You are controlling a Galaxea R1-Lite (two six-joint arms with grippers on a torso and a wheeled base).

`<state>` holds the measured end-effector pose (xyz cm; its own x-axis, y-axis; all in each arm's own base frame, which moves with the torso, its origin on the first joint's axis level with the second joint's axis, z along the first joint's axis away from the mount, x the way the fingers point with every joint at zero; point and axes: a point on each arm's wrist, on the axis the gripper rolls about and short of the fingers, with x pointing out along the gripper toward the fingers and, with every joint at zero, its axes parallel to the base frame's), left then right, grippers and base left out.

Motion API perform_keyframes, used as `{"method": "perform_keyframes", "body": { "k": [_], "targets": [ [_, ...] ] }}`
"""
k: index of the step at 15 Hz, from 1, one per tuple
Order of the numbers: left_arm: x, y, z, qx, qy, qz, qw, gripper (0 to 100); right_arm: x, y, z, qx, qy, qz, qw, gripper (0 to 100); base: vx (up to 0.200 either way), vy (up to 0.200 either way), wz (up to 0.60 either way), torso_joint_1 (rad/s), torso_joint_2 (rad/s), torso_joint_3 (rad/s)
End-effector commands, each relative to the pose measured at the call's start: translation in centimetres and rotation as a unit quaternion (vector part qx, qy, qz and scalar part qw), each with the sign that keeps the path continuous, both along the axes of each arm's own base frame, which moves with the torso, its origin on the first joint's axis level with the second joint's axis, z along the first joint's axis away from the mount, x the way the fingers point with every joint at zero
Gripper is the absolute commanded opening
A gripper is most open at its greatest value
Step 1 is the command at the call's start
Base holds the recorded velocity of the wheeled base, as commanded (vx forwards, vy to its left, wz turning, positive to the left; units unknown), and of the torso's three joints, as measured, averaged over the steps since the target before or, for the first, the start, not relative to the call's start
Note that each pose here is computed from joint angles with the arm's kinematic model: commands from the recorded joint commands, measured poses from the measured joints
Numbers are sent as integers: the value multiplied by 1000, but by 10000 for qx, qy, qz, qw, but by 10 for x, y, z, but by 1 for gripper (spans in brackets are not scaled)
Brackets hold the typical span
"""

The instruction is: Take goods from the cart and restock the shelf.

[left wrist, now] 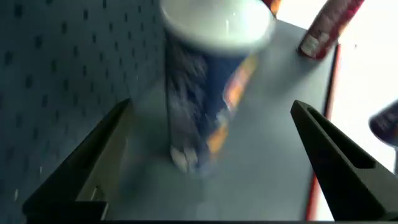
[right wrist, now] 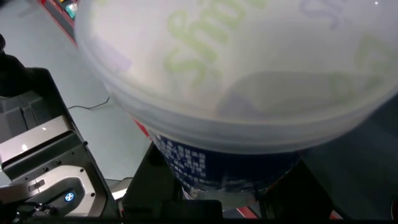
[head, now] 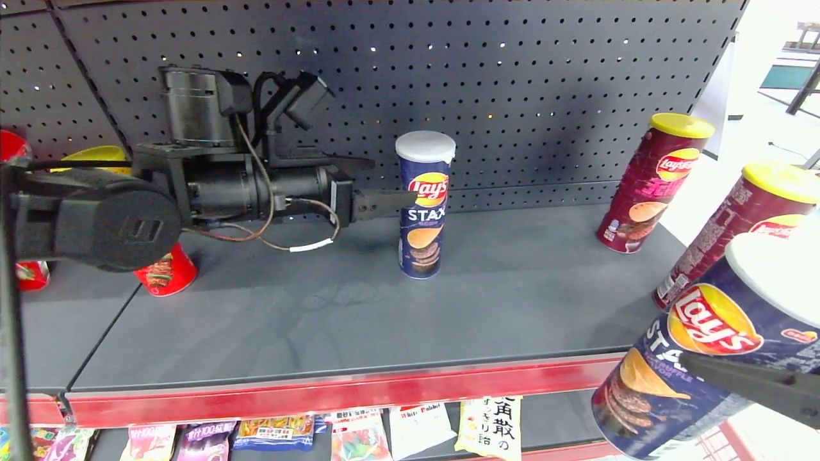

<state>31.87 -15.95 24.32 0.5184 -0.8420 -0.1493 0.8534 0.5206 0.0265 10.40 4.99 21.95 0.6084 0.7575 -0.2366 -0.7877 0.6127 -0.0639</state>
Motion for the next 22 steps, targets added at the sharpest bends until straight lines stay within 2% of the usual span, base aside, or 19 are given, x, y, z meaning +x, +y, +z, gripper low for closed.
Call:
{"method": "perform_keyframes", "body": {
  "k": [1, 5, 8, 15, 16, 22],
  "targets": [
    [28, -19, -15, 18, 76, -141, 9999, 100, 1, 0, 1, 1, -8, 2, 10000, 0, 0, 0, 0, 0, 0, 0],
    [36, -35, -15, -26, 34, -361, 9993, 100, 0, 0, 0, -4, -1, -13, 10000, 0, 0, 0, 0, 0, 0, 0],
    [42, -40, -22, -6, 84, -399, 9992, 100, 0, 0, 1, 9, -17, -14, 10000, 0, 0, 0, 0, 0, 0, 0],
    [55, -49, -25, -37, 74, -542, 9985, 100, 0, 0, 0, 1, 5, -22, 10000, 0, 0, 0, 0, 0, 0, 0],
    [56, -50, -25, -43, 60, -542, 9985, 0, 0, 0, 0, 1, 5, -22, 10000, 0, 0, 0, 0, 0, 0, 0],
    [52, -54, -23, -54, 119, -729, 9973, 0, 1, 0, 1, 1, 5, -30, 10000, 0, 0, 0, 0, 0, 0, 0]
  ]
}}
